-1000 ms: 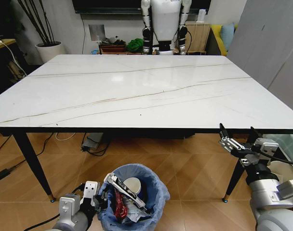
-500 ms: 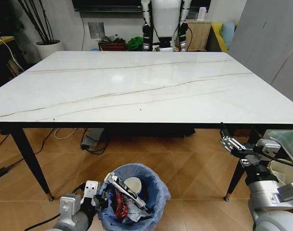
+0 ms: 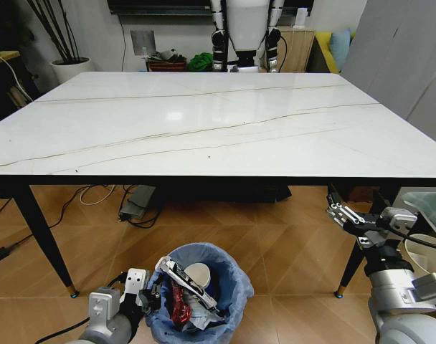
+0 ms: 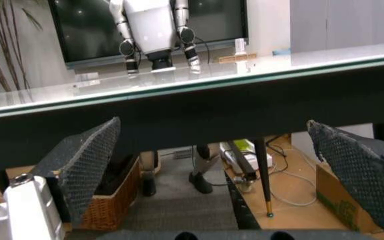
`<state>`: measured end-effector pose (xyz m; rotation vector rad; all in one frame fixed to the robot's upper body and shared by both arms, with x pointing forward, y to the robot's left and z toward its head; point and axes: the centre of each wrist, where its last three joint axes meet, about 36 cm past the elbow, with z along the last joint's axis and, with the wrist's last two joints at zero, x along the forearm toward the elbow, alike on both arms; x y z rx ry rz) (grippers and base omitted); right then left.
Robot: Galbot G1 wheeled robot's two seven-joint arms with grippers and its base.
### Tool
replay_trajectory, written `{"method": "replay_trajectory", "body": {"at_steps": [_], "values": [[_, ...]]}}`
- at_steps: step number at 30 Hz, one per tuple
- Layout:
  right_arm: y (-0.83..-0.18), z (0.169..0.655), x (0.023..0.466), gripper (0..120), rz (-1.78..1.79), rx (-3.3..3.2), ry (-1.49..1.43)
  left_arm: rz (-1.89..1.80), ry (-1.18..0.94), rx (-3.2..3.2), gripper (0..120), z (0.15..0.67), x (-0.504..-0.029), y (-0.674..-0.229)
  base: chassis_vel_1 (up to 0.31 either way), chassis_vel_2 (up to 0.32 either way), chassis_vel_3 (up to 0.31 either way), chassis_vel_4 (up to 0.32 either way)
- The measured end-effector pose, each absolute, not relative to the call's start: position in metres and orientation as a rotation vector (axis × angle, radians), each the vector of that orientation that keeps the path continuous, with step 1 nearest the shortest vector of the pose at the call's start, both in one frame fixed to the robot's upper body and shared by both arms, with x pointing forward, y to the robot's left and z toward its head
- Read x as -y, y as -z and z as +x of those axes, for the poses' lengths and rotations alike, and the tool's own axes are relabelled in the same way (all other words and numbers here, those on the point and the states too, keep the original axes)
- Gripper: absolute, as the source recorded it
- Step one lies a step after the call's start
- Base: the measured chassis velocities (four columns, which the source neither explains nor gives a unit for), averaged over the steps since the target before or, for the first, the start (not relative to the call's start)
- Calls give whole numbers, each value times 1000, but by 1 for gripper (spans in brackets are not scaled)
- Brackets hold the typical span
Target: Pick up the trash bin and place the trash from the table into it.
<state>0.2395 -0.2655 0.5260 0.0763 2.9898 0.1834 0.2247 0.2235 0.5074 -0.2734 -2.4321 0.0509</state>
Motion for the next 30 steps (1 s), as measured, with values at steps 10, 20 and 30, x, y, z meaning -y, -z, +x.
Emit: {"method": "replay_trajectory", "body": {"at_steps": [10,20,30], "values": [[-525,239,263,100,67,-2996,-178,-272,-51,2432,0,225,-224,-507,0,0,0,0],[-523,238,260,100,62,-2998,-176,-271,-54,2428,0,224,-224,-507,0,0,0,0],[-521,236,255,100,54,-3005,-170,-261,-57,2425,0,223,-224,-506,0,0,0,0]]}}
